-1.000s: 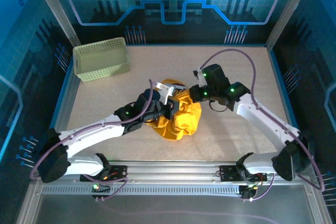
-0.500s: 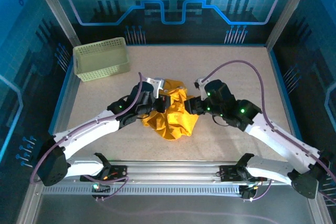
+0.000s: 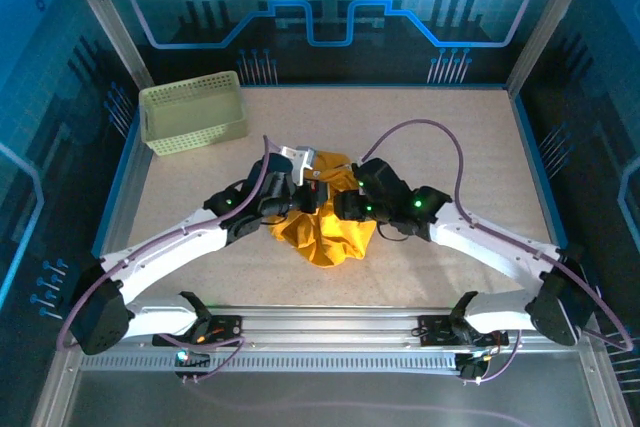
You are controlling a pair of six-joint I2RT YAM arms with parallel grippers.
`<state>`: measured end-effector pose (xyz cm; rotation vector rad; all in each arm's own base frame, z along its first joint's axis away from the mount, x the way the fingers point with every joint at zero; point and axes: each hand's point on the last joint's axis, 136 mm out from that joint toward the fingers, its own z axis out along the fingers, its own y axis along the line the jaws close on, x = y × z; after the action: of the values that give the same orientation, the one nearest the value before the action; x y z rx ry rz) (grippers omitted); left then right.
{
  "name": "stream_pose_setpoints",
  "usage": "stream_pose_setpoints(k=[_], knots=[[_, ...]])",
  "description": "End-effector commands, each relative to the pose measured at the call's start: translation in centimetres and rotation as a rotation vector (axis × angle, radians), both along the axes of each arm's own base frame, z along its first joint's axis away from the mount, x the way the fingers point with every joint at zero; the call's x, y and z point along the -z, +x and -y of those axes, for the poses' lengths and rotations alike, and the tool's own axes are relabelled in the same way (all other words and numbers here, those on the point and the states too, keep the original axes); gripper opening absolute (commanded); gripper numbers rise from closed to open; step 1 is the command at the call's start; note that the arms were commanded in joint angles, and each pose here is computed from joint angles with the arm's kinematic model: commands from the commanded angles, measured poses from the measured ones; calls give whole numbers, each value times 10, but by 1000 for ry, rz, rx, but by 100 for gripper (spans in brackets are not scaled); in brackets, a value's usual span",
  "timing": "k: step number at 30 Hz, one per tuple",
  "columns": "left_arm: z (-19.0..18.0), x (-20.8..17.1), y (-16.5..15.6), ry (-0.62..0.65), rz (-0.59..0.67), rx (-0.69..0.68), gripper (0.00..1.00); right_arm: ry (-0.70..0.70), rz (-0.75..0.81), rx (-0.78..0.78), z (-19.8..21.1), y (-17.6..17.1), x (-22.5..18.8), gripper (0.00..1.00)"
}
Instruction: Fold the inside-out t-shirt
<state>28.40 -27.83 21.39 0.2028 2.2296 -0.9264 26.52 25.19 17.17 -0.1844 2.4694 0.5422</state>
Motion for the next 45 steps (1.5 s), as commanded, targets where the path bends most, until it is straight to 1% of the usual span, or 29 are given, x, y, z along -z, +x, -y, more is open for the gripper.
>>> stream_pose_setpoints(k=[1, 2, 4, 7, 10, 12, 13, 16, 17, 19, 21, 23, 25, 26, 28, 30, 31, 33, 34, 35, 37, 40, 43, 45], knots=[[-10, -12, -3, -20, 14, -21, 0, -4, 65, 32, 2, 20, -20, 35], [-19, -11, 1, -1, 3, -53, 0, -31, 78, 15, 4, 18, -20, 24], [-38, -13, 10, 11, -11, -116, 0, -72, 98, -34, 9, 13, -19, 11], [-68, -26, 23, 16, 10, -201, 0, -122, 104, -129, 16, -2, -9, 1], [-84, -39, 37, 57, 43, -234, 0, -116, 86, -232, 16, -21, 3, 0], [-81, -42, 46, 83, 53, -219, 0, -69, 70, -291, 9, -33, 8, 0], [-76, -42, 51, 94, 49, -206, 0, -51, 45, -309, 7, -40, 18, 0], [-63, -24, 67, 146, -35, -168, 5, -7, 7, -317, -1, -43, 30, 0], [-58, -11, 72, 179, -84, -160, 10, -5, -1, -300, -2, -41, 33, 0], [-53, 15, 78, 240, -177, -144, 24, 12, -4, -264, -1, -37, 35, 0], [-54, 35, 80, 322, -226, -147, 37, 35, -2, -214, 2, -31, 33, 0], [-58, 45, 74, 411, -225, -159, 52, 49, -10, -144, 12, -24, 31, 0], [-65, 42, 65, 469, -178, -200, 69, 42, -40, -70, 26, -20, 37, 0], [-66, 34, 57, 468, -143, -216, 72, 46, -52, -55, 31, -19, 40, 0], [-55, 24, 38, 413, -100, -201, 73, 55, -62, -44, 35, -19, 43, 0], [-36, 18, 16, 312, -88, -156, 72, 77, -53, -61, 33, -21, 44, 0], [-27, 20, 8, 262, -113, -137, 72, 93, -44, -68, 31, -22, 42, 0], [-13, 35, -4, 162, -208, -117, 70, 128, -20, -91, 26, -26, 38, 0], [-9, 43, -6, 137, -242, -116, 68, 139, -8, -97, 25, -27, 37, 0], [-5, 53, -8, 124, -281, -124, 67, 144, 3, -102, 24, -29, 37, 0], [2, 69, -7, 112, -325, -139, 66, 123, 2, -84, 28, -34, 41, 2], [8, 90, -2, 142, -379, -165, 66, 67, -40, -14, 43, -39, 59, 7], [22, 103, 4, 134, -404, -153, 65, 30, -72, 34, 55, -42, 73, 10], [32, 109, 6, 127, -420, -138, 63, 22, -68, 49, 59, -43, 75, 12]])
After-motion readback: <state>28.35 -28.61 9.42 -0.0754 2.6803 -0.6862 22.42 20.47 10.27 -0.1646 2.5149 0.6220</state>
